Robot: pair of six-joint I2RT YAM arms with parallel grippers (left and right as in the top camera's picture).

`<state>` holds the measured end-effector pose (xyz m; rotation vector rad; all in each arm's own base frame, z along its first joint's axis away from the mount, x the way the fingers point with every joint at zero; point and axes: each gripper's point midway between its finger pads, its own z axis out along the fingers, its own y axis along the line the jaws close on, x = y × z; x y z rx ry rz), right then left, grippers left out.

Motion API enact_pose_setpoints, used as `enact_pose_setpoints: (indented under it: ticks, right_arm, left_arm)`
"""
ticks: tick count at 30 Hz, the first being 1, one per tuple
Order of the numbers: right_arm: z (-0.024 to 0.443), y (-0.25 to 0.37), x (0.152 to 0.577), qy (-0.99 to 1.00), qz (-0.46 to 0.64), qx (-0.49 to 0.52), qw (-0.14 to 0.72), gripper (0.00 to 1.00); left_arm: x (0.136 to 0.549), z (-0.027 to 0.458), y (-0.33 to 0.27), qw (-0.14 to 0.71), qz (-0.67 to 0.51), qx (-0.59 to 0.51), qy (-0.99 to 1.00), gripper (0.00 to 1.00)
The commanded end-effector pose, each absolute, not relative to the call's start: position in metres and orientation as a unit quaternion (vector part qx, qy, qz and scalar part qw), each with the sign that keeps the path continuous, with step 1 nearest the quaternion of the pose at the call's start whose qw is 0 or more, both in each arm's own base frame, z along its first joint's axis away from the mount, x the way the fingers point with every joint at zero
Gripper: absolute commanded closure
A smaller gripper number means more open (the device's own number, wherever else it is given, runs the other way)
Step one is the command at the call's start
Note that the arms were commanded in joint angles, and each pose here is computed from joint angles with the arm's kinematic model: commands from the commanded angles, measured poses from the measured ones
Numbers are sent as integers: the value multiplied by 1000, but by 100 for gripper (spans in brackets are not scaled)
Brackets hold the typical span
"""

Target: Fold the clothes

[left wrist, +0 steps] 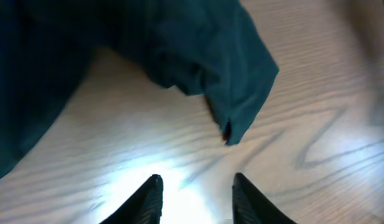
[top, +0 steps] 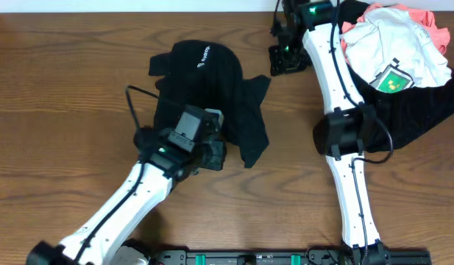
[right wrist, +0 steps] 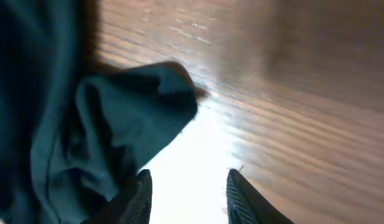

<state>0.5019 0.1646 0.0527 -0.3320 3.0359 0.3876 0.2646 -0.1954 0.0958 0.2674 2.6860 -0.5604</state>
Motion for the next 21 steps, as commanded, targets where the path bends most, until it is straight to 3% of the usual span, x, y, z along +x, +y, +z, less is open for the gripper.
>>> enact_pose_setpoints:
  ticks: [1,11,13,17,21]
  right_arm:
    - [40,189,492,976,187,-113,7,64]
    - [2,203,505,974,211,-85,20,61]
    - [-1,206,507,973,216,-80,22,70]
    - [-1,211,513,972,221,-74,34,99]
    - [8,211,530,969,224,-79,71,99]
  left_arm:
    - [261,78,-206,165,-206,64,962,60]
    - [254,62,-233,139,-228,79,960,58]
    - [254,62,-233,137,-229,71,961,58]
    - [255,62,-234,137,-232,61,961,57]
    - [255,62,-234,137,-232,61,961,57]
